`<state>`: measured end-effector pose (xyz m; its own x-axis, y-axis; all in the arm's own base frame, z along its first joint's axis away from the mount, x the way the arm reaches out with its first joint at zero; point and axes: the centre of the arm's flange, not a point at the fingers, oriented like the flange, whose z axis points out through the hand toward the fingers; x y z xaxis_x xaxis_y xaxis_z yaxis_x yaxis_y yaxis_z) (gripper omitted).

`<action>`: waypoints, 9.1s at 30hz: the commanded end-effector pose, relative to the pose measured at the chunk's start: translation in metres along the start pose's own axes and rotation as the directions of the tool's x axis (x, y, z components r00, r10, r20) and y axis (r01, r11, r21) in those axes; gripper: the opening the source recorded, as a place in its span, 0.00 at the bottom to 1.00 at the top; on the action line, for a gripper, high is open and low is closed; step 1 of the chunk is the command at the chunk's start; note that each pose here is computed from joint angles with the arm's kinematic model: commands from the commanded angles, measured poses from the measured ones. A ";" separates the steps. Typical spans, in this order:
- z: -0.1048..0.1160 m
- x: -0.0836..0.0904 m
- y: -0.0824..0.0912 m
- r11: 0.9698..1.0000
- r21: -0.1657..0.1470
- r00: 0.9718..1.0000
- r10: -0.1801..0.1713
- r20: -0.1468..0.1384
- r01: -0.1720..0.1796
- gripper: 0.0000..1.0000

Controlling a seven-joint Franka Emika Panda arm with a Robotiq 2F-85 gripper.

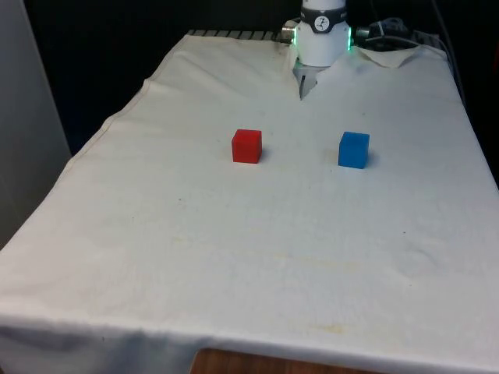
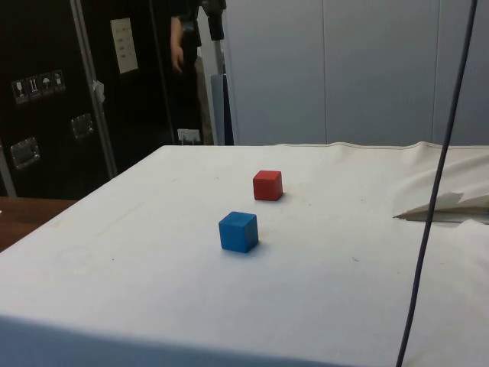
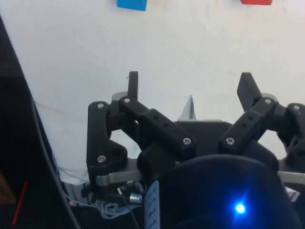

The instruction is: Stack the two cubes.

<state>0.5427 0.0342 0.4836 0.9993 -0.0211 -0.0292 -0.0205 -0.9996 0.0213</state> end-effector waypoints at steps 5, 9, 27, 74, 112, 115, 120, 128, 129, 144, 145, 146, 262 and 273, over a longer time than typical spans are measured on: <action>-0.002 -0.005 -0.010 1.000 -0.004 0.999 0.002 -0.041 -0.002 1.00; 0.000 -0.007 -0.013 1.000 0.001 0.999 -0.003 -0.038 0.003 1.00; 0.014 -0.018 -0.032 1.000 0.000 0.998 -0.030 -0.064 0.030 1.00; 0.146 -0.035 -0.102 0.996 0.028 0.992 0.091 -0.089 -0.089 1.00; 0.226 -0.043 -0.072 0.989 0.082 0.988 0.133 -0.075 -0.127 1.00; 0.235 -0.042 -0.072 0.989 0.081 0.989 0.132 -0.072 -0.126 1.00; 0.251 -0.040 -0.071 0.988 0.080 0.989 0.134 -0.067 -0.129 1.00; 0.275 -0.037 -0.074 0.988 0.081 0.989 0.136 -0.058 -0.131 1.00; 0.277 -0.037 -0.075 0.988 0.081 0.989 0.135 -0.056 -0.131 1.00; 0.291 -0.037 -0.067 0.988 0.070 0.990 0.138 -0.030 -0.136 1.00; 0.292 -0.037 -0.067 0.988 0.070 0.990 0.138 -0.030 -0.136 1.00; 0.292 -0.038 -0.067 0.988 0.069 0.990 0.138 -0.029 -0.136 1.00; 0.294 -0.018 -0.055 0.981 0.054 0.980 0.190 -0.066 -0.186 0.00; 0.255 -0.001 -0.044 0.981 0.042 0.980 0.191 -0.052 -0.189 0.00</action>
<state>0.5347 0.0732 0.2252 0.9765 -0.2124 0.0355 -0.2120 -0.9772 -0.0142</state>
